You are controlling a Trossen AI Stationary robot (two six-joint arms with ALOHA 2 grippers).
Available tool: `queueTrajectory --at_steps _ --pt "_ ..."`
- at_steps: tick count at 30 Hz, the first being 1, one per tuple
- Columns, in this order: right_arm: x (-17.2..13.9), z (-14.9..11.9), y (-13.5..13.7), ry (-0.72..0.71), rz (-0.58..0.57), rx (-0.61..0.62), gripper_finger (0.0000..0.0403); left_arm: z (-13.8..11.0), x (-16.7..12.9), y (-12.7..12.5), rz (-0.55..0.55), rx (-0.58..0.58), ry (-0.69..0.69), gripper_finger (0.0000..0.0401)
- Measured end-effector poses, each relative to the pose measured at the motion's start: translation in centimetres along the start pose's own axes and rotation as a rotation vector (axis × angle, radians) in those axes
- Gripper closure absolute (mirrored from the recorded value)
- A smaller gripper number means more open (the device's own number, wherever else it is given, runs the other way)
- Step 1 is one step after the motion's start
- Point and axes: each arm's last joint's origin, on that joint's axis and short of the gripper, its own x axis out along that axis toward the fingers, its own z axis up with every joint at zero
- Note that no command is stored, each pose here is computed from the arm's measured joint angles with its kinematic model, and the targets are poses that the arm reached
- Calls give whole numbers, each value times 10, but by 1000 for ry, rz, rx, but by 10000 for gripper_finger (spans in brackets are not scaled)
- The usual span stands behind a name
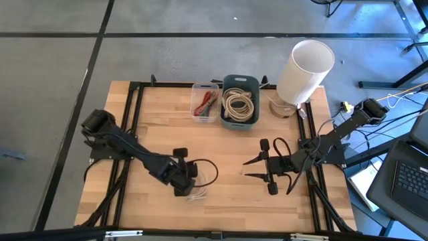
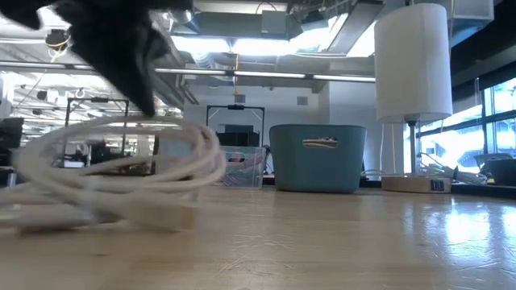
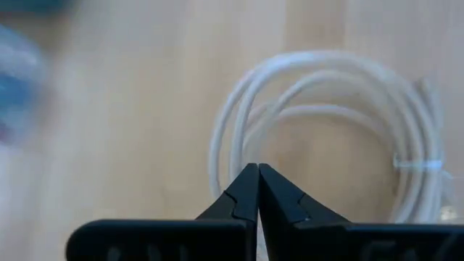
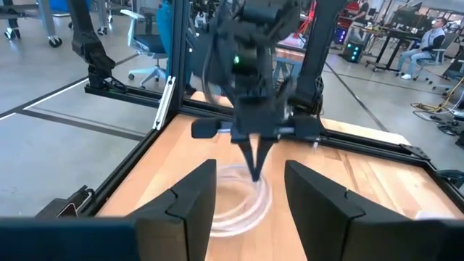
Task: Pick and place USB-C Cables
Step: Put the white HDMI cable into the blue bin
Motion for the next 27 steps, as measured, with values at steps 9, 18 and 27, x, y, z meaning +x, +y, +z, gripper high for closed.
queueTrajectory --at_steps 9,18,27 --pt "0 -1 0 5 0 0 237 8 -17 -7 155 2 -248 401" --pt "0 -1 0 8 0 -2 237 -4 5 2 -21 -56 102 387" --pt "0 -2 0 18 1 17 237 8 22 27 -13 -195 149 257"
